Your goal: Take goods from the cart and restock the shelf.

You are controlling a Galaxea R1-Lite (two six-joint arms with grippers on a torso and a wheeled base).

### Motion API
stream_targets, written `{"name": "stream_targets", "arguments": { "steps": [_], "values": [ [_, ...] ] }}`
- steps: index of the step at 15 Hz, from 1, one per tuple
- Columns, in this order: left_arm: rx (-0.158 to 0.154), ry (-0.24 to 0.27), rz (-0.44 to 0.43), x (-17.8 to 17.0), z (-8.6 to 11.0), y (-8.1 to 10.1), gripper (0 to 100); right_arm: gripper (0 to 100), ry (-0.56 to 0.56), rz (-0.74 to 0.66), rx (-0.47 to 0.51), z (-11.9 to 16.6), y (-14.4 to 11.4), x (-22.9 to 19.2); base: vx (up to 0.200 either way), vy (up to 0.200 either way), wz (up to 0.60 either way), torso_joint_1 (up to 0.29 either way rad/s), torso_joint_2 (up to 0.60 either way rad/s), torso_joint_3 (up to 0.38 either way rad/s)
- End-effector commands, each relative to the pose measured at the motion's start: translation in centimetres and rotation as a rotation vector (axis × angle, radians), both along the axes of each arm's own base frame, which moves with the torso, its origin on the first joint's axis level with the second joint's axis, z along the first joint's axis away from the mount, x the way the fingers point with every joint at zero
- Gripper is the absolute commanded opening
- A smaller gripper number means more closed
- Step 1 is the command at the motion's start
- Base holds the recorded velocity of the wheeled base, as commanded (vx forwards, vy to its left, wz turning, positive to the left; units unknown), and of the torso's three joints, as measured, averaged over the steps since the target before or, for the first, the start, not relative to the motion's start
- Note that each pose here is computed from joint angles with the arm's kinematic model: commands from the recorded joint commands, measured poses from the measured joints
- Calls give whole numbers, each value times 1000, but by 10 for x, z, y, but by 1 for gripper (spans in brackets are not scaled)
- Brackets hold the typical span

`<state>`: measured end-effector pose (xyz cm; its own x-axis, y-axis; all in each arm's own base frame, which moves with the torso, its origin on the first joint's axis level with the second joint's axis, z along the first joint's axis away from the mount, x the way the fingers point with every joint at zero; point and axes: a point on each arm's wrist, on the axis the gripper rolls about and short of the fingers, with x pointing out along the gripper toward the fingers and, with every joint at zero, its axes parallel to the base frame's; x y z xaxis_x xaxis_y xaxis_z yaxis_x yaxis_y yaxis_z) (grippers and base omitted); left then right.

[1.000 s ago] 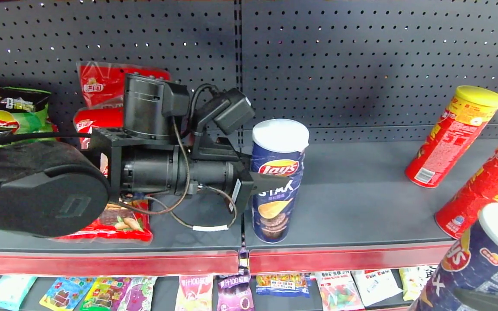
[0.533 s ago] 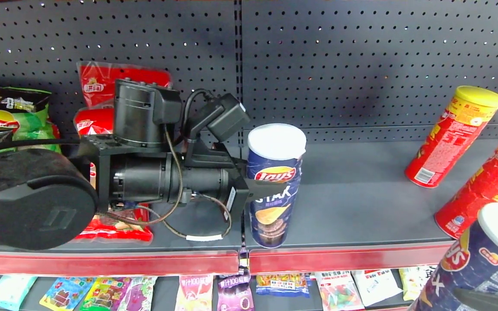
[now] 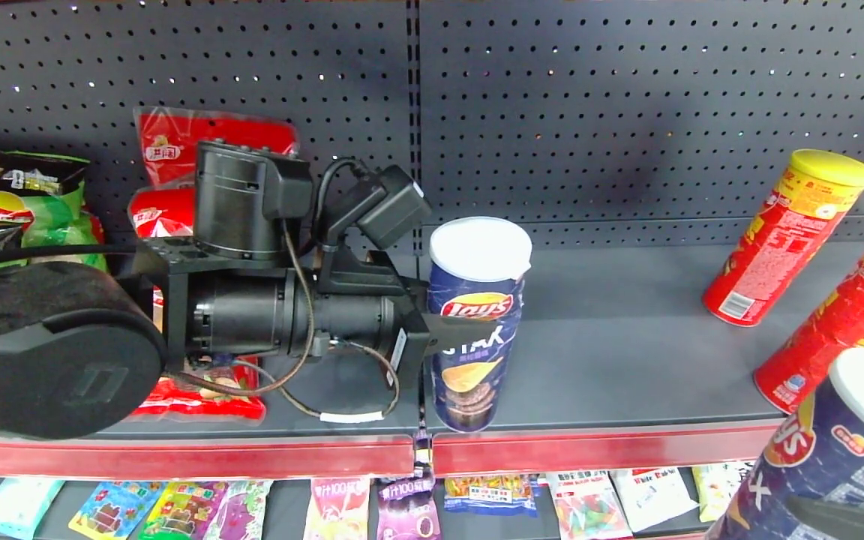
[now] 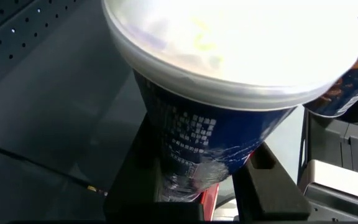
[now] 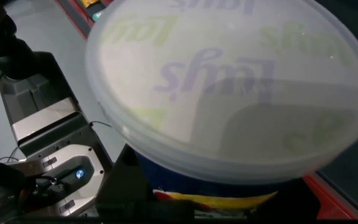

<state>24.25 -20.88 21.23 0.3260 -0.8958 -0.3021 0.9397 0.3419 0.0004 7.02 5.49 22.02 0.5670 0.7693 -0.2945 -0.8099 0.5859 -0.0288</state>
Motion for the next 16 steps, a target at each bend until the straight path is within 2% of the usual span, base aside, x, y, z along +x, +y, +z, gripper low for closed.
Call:
{"name": "stream_targets", "arguments": {
  "steps": [1,2,5,8,11,16],
  "values": [
    [8,8,-5,-1,-3,-3,0,0,-3,1,2,3,2,2,0,0,0,0,0,0],
    [6,6,-3,-1,-2,-2,100,0,-2,0,1,5,3,4,0,0,0,0,0,0],
    [6,8,2,-1,-2,-1,100,0,-3,-2,1,15,10,15,0,0,0,0,0,0],
    [18,11,37,-7,-4,8,100,0,-16,-4,6,40,28,43,0,0,0,0,0,0],
    [25,23,68,-20,-5,30,100,0,-19,-33,-1,52,43,74,0,0,0,0,0,0],
    [44,55,142,-50,-17,75,100,0,-98,-131,15,47,74,144,0,0,0,0,0,0]
  ]
}}
